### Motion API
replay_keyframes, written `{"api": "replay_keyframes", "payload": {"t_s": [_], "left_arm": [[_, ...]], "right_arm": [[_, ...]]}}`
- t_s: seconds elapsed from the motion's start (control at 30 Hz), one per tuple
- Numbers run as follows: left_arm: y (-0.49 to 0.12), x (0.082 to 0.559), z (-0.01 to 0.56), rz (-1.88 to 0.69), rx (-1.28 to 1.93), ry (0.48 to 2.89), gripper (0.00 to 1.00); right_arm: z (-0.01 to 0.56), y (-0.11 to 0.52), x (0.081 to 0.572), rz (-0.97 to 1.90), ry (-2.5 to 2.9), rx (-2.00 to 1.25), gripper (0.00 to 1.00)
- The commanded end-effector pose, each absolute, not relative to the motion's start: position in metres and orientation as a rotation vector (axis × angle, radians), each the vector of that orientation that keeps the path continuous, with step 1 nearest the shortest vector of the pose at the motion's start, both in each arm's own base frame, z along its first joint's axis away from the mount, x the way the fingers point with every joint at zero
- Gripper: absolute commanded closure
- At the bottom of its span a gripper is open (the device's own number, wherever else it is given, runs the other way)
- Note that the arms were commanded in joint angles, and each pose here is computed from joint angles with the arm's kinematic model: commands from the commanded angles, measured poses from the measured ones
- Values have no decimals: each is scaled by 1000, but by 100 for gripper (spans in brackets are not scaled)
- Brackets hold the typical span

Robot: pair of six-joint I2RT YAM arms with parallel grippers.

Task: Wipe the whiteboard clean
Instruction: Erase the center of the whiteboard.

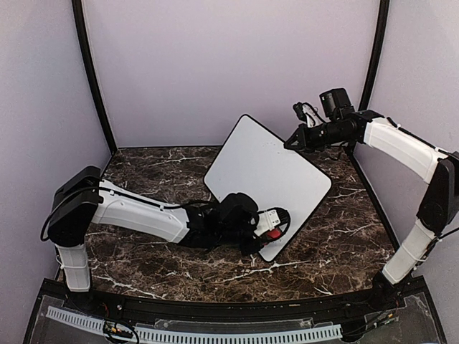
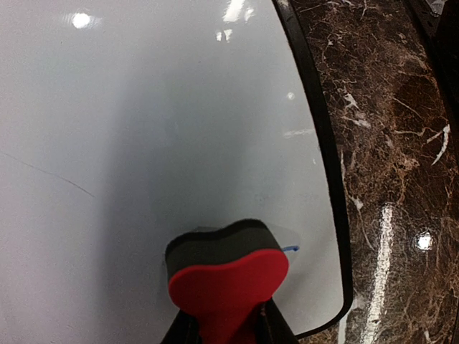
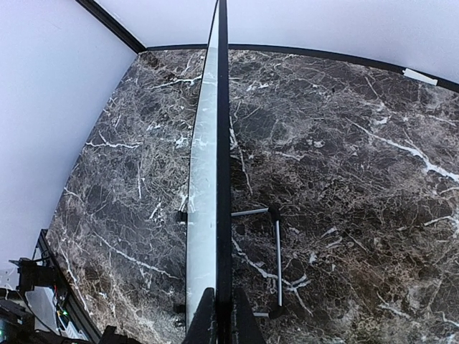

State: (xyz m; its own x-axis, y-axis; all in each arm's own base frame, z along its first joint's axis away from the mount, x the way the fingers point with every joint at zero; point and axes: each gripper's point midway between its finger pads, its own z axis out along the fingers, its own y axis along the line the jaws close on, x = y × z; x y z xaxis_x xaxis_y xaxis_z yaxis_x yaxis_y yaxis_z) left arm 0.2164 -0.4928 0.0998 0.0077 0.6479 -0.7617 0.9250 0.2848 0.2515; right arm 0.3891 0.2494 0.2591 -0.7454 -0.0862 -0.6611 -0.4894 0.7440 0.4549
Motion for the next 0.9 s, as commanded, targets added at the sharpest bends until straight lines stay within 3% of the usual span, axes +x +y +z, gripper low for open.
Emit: {"api": "replay_keyframes", "payload": {"t_s": [0.0, 0.5, 0.63, 0.87], "left_arm": [[-492, 198, 82, -440, 1519, 1737, 100], [-445, 275, 78, -125, 1259, 1931, 100], [-448, 272, 81, -157, 1266, 1935, 100], [-481, 223, 97, -332, 1403, 1796, 100]], "right_arm": [[244, 265, 370, 887, 2404, -461, 100], [247, 265, 367, 880, 2398, -461, 100], [246, 265, 367, 879, 2400, -461, 100], [247, 266, 368, 878, 2399, -462, 100]]}}
